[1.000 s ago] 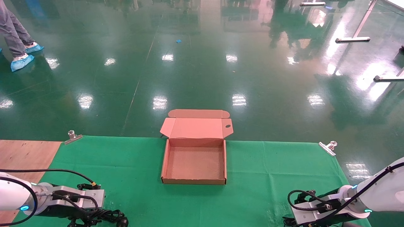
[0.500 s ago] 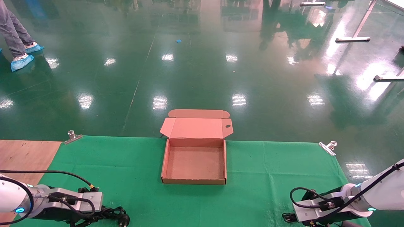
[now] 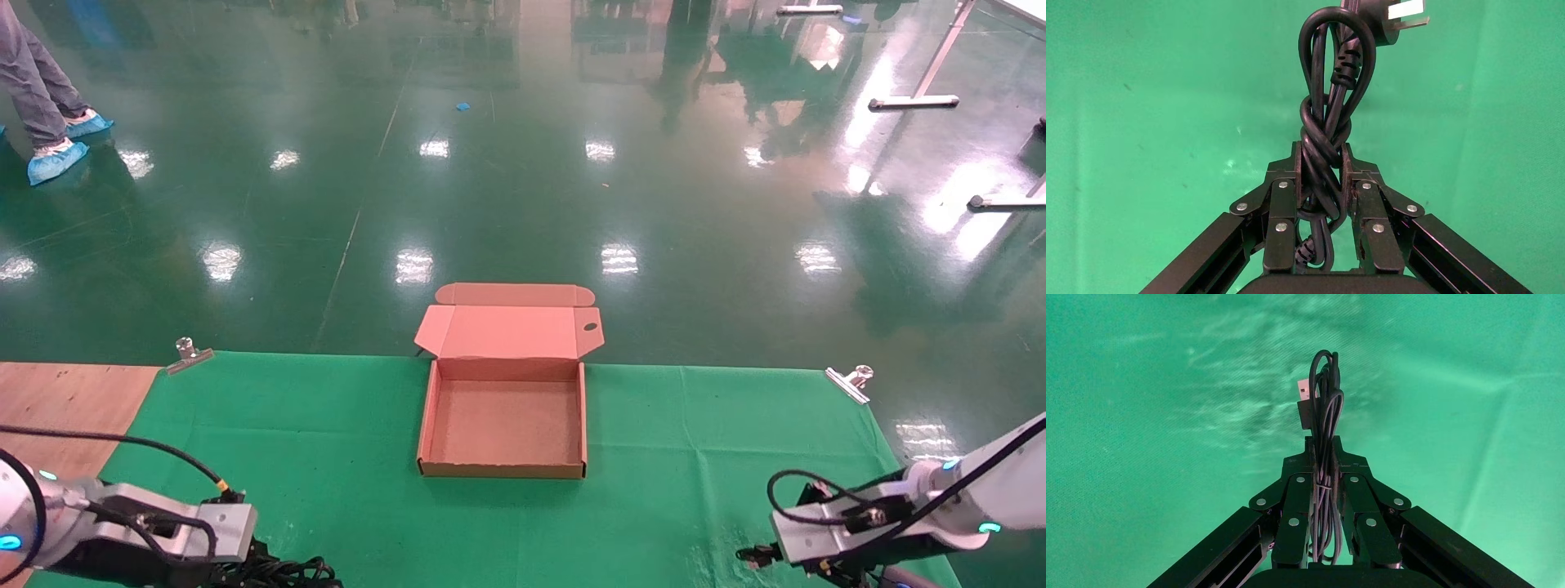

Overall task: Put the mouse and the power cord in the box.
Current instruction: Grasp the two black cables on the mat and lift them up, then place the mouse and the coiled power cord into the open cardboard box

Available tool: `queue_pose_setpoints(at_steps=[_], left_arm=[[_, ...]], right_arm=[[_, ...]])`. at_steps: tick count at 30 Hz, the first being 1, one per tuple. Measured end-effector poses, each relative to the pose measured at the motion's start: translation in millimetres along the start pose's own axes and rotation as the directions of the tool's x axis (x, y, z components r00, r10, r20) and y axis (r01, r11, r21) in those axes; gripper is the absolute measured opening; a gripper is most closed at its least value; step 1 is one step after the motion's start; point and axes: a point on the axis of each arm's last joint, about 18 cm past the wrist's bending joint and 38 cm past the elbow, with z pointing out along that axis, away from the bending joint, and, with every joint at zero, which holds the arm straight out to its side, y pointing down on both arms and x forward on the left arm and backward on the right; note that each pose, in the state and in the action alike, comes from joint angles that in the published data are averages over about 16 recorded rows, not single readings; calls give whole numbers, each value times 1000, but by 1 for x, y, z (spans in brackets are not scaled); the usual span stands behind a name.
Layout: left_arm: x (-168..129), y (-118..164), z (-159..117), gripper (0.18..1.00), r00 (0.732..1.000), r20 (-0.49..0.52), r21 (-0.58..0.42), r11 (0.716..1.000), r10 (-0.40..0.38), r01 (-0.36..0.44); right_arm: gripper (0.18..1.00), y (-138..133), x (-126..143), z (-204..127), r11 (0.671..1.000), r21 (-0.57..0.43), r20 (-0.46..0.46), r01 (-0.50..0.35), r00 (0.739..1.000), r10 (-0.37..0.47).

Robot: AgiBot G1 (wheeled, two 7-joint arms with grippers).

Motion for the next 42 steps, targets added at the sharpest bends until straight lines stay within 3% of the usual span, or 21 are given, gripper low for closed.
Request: queue_pose_setpoints(at_steps=[10,19,33,42], left_arm=[[-24,-39,-38,299,999,-3,85,995,54,-53],[-61,-91,-71,298,992,55,133,984,114,-121],[-127,-190,-123,298,944,247,159,952,220,-264],[-153,-228,-134,298,901,341,116,939,268,-323]], right_arm=[[221,-21,38,-55,993,113,-79,19,997,-10],[220,-64,86,-101,976,203,-178,82,983,-46],[216,-167,176,-156,950,218,-388,224,913,-126],[215,-205,202,-171,940,211,-457,268,877,-148]])
